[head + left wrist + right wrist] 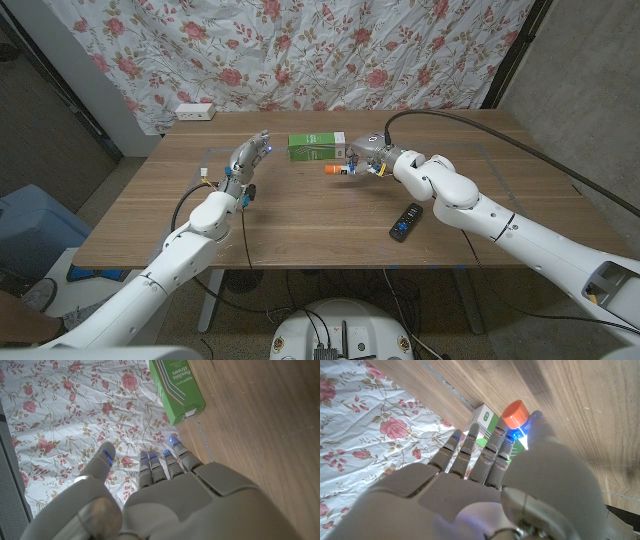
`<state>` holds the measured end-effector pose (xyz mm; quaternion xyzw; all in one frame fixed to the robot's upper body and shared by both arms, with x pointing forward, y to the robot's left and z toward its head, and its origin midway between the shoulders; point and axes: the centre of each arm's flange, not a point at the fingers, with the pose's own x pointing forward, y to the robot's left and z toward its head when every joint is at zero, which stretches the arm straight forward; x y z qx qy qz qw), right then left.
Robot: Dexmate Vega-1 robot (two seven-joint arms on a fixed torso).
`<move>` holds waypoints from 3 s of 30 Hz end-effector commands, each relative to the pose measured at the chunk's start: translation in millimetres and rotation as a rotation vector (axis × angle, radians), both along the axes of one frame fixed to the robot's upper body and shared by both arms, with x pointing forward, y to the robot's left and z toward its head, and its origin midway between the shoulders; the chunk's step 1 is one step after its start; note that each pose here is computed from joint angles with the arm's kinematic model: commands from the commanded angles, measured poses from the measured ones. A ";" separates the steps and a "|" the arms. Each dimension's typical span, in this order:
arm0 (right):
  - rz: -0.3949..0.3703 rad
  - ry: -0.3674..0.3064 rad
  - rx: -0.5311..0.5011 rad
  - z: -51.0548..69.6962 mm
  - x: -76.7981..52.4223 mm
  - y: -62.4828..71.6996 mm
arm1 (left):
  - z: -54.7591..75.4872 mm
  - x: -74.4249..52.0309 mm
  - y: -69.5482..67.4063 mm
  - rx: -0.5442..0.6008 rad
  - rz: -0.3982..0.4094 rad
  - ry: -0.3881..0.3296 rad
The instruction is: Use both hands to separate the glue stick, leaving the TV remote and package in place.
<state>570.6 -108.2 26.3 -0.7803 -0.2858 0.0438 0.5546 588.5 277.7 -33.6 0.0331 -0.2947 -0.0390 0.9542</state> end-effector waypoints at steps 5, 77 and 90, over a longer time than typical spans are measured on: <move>-0.005 0.014 0.049 10.8 -3.4 -3.3 | 17.4 -0.8 -15.6 0.150 -0.027 -0.020; -0.016 -0.035 0.097 27.1 -7.8 -11.3 | 64.0 24.4 -51.8 0.603 -0.324 0.093; 0.005 -0.068 0.096 24.2 -15.4 -6.0 | 62.9 22.7 -60.0 0.630 -0.304 0.095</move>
